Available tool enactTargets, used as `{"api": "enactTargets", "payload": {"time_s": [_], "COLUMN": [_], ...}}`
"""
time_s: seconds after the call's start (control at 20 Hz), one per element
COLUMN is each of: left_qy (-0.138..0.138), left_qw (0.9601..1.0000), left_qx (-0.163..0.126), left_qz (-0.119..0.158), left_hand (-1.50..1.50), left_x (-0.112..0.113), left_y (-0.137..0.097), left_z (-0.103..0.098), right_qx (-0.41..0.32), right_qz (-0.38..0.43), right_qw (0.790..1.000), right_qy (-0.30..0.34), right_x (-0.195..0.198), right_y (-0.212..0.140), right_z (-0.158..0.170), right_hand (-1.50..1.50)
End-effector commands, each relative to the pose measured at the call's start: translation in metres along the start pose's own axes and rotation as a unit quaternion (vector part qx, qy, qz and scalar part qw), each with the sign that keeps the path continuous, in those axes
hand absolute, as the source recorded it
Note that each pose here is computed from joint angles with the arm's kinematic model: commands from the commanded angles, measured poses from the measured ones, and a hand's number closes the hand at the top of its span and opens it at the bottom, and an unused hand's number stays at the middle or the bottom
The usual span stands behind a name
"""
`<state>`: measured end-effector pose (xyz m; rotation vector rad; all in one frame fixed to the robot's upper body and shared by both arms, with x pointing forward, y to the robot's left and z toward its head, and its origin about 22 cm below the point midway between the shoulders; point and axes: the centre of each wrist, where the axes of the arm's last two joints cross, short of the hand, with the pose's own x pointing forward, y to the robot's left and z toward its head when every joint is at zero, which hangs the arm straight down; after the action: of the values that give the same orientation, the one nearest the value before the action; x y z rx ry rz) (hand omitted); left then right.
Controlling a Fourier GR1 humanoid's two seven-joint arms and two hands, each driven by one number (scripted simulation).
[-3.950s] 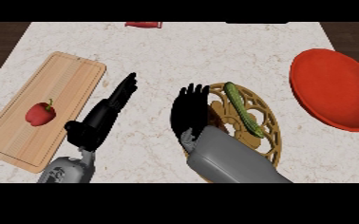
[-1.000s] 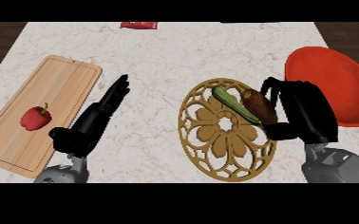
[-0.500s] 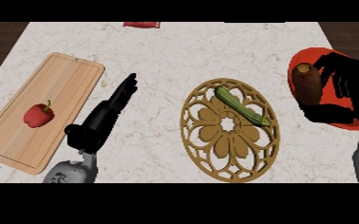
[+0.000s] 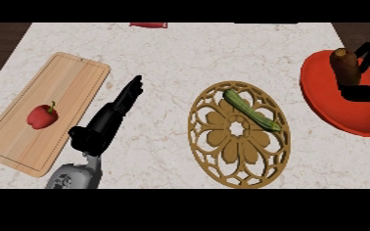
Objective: Pick the sweet potato from the placemat and place it in the bowl
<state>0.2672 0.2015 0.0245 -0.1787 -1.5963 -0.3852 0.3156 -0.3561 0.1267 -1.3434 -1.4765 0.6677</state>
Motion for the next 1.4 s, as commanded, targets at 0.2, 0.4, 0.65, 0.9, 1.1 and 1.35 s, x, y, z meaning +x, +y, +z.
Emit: {"api": "enactTargets", "payload": {"time_s": [0.2,0.4,0.65,0.9,1.1,1.35], "left_qy": [-0.01,-0.004,-0.006,-0.004,0.001,0.003], "left_qw": [0.9999,1.0,0.9999,1.0,1.0,1.0], "left_qx": [-0.009,-0.003,-0.01,-0.005,-0.007,0.003], "left_qz": [0.0,-0.008,-0.004,-0.001,0.003,-0.002], "left_hand": [0.0,0.0,0.0,0.0,0.0,0.0], "left_x": [0.014,0.013,0.012,0.01,0.012,0.006], "left_y": [-0.004,0.003,0.008,-0.005,0.007,0.0], "left_z": [0.001,0.002,0.004,0.001,0.013,0.009], "right_qx": [0.132,0.213,0.191,0.119,0.036,0.003], "right_qz": [0.028,-0.06,-0.103,-0.14,-0.22,-0.281], "right_qw": [0.989,0.97,0.976,0.982,0.969,0.947], "right_qy": [0.067,0.105,0.038,0.053,0.102,0.155], "right_x": [-0.047,-0.069,-0.085,-0.083,-0.112,-0.148], "right_y": [0.026,0.03,0.037,0.025,0.01,-0.039], "right_z": [-0.03,-0.035,-0.043,-0.064,-0.054,-0.053], "right_hand": [1.5,-1.5,-1.5,-1.5,-1.5,-1.5]}}
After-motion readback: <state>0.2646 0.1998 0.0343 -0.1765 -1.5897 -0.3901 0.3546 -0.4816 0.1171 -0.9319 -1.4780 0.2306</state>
